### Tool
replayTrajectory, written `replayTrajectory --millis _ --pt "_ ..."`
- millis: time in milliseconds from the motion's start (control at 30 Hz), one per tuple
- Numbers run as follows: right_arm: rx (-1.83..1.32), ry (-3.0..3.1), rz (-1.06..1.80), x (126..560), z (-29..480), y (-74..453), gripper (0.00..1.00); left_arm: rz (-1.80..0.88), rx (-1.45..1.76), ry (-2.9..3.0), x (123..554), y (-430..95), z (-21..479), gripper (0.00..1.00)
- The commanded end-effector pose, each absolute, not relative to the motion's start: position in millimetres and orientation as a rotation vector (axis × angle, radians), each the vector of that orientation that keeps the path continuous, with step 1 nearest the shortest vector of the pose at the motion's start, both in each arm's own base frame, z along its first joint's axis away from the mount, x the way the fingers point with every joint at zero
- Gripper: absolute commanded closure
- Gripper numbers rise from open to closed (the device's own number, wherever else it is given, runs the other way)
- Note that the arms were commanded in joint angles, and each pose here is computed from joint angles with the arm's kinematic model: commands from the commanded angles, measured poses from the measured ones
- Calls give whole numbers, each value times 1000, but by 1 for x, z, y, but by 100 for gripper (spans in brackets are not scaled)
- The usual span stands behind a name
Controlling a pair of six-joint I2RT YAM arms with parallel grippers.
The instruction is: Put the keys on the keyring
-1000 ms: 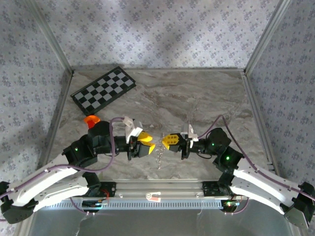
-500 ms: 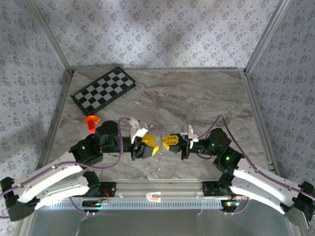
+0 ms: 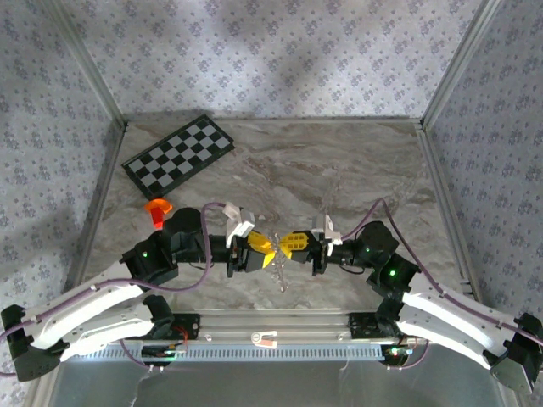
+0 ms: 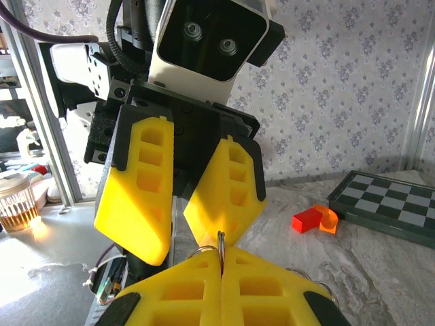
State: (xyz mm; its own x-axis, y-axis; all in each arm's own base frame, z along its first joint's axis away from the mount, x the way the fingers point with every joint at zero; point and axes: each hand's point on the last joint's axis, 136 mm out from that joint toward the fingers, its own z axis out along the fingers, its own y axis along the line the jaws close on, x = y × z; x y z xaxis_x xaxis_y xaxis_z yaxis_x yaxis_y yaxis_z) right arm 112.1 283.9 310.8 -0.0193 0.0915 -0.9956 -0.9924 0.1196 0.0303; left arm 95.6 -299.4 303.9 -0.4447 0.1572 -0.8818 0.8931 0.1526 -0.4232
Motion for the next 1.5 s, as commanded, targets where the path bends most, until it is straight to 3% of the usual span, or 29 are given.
replayTrajectory --millis 0,667,933,1133,1300,1467 --pt "-1029 1106 1171 106 339 281 100 -1381 1027 1694 90 -301 312 72" --pt "-993 1130 1147 114 337 279 100 -1359 1025 1706 92 -300 308 85" --pt "-970 1152 1134 118 334 278 100 -1342 1023 1704 93 -298 308 100" --pt "-940 1185 1108 124 332 275 100 -1276 1046 1685 95 -292 310 100" --pt "-922 1206 1087 126 330 270 86 -1220 1092 1649 94 -288 317 100" --pt "-914 1239 1058 127 328 264 53 -1136 1166 1621 93 -282 322 100"
